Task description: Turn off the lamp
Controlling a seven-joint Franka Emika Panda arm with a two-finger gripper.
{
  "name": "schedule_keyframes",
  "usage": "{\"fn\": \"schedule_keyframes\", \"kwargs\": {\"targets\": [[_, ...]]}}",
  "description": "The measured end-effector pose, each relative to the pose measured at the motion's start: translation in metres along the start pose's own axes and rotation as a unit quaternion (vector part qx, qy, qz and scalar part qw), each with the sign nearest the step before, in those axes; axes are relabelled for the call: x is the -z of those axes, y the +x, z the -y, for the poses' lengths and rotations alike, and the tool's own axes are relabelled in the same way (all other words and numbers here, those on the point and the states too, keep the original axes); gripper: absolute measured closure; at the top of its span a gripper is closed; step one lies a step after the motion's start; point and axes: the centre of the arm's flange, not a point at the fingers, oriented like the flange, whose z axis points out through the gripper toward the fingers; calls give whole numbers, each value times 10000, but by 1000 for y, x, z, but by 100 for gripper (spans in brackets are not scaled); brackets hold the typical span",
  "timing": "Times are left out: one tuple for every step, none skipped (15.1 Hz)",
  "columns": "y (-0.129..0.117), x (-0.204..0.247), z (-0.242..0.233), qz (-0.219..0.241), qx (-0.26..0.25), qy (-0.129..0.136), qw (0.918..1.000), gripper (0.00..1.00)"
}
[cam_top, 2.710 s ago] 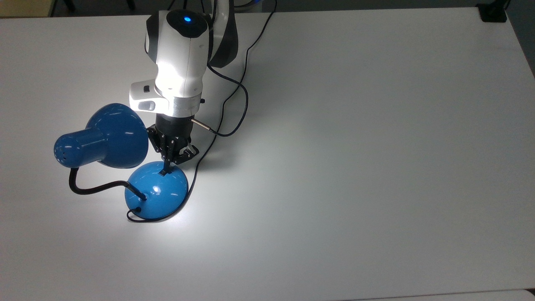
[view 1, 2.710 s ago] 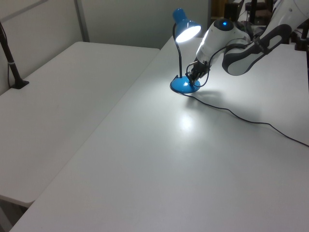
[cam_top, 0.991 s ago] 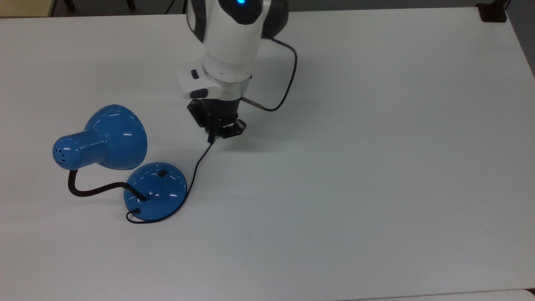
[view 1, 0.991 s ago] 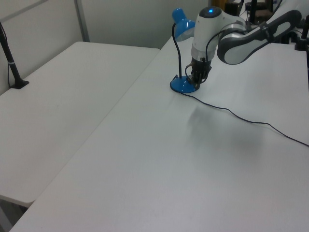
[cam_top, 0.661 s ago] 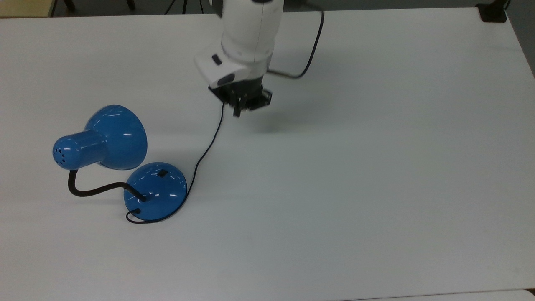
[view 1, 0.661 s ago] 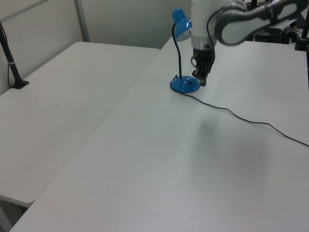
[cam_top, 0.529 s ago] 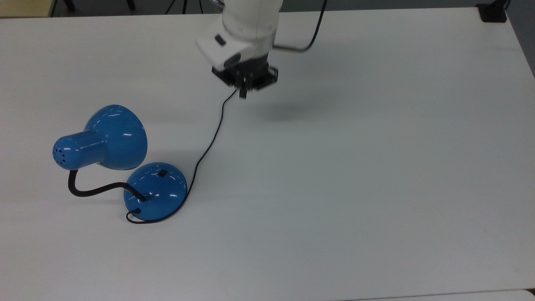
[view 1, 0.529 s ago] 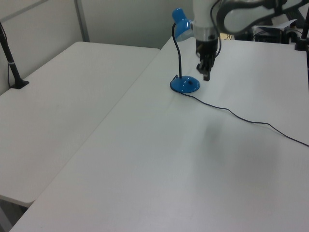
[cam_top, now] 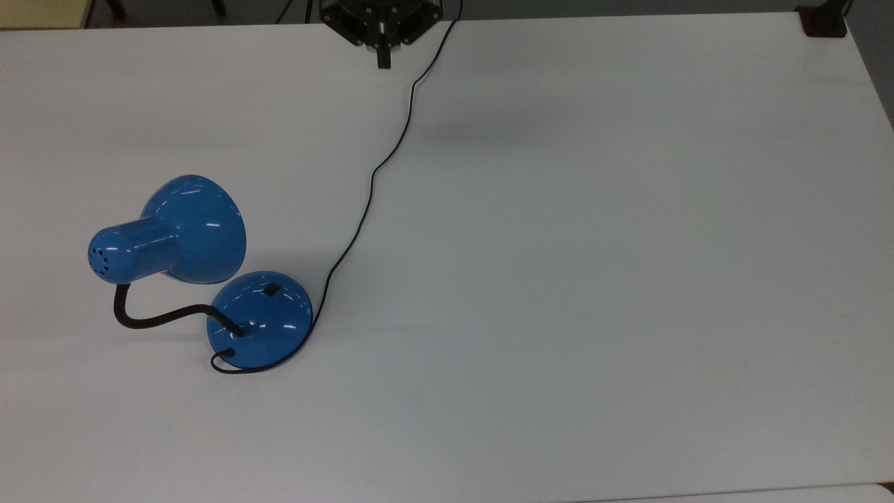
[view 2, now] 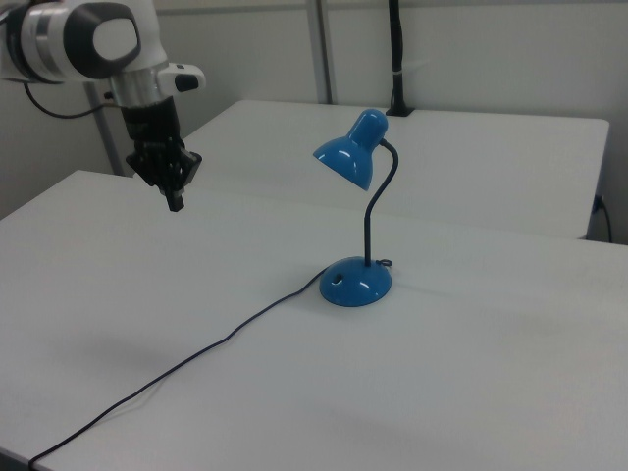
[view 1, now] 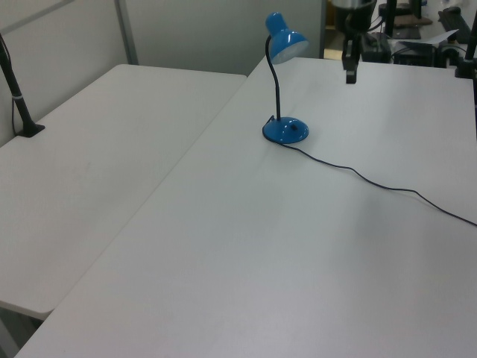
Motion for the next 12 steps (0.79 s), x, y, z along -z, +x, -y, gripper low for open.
{"fn": "schedule_keyframes", "kwargs": {"targets": [[-5,6,-3,31,2,1,10000,97],[-8,12,-5,40,-13,0,10000,97],[-10,16,-7,26,-30,0,10000,90],[-11,19,-9,-1,-44,0,10000,81],[-11,22,-10,-27,-50,0,10000,71],[-11,24,-10,-45,-52,-1,10000,60],[-11,25,-10,-55,-51,-1,10000,50],[-11,25,-10,-59,-49,-1,10000,42],[-11,25,-10,-60,-47,-2,10000,31],[-11,25,-10,-61,-44,-2,10000,21],[-11,25,-9,-61,-37,-2,10000,10],[-11,25,-8,-62,-30,-3,10000,1]]}}
